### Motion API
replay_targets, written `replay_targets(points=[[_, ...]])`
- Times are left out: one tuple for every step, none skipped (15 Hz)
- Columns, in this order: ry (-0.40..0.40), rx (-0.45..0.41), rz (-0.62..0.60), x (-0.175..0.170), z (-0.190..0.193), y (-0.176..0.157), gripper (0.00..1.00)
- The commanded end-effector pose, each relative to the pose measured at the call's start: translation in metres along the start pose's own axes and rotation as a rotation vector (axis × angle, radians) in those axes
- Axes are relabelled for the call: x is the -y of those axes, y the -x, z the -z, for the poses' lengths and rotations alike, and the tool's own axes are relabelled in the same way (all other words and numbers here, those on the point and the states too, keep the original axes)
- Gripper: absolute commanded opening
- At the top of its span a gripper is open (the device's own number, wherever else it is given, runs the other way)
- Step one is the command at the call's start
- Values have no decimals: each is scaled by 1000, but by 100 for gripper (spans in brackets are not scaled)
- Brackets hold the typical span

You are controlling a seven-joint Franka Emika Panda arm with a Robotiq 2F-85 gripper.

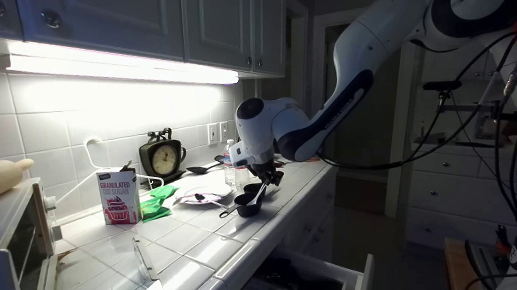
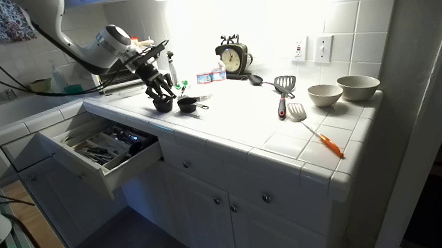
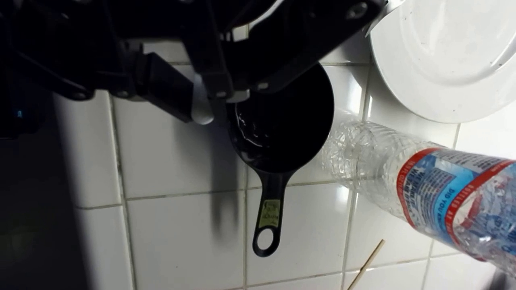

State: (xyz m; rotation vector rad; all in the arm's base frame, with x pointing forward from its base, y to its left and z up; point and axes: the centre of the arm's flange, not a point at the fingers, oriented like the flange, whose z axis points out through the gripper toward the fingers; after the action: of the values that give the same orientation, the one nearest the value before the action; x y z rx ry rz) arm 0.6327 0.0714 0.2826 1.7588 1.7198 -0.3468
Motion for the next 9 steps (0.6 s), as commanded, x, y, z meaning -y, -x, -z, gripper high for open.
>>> replay_targets(points=[[-25, -8, -48, -8, 3, -1, 4], [-25, -12, -55, -10, 5, 0, 4], [-26, -15, -60, -10, 5, 0, 4], [-29, -20, -67, -11, 6, 1, 4], [-33, -24, -76, -12, 7, 1, 4], [-36, -27, -85, -13, 7, 2, 4], [-40, -32, -92, -14, 8, 3, 4], [-45, -37, -101, -15, 8, 3, 4], [-48, -42, -109, -15, 8, 4, 4]])
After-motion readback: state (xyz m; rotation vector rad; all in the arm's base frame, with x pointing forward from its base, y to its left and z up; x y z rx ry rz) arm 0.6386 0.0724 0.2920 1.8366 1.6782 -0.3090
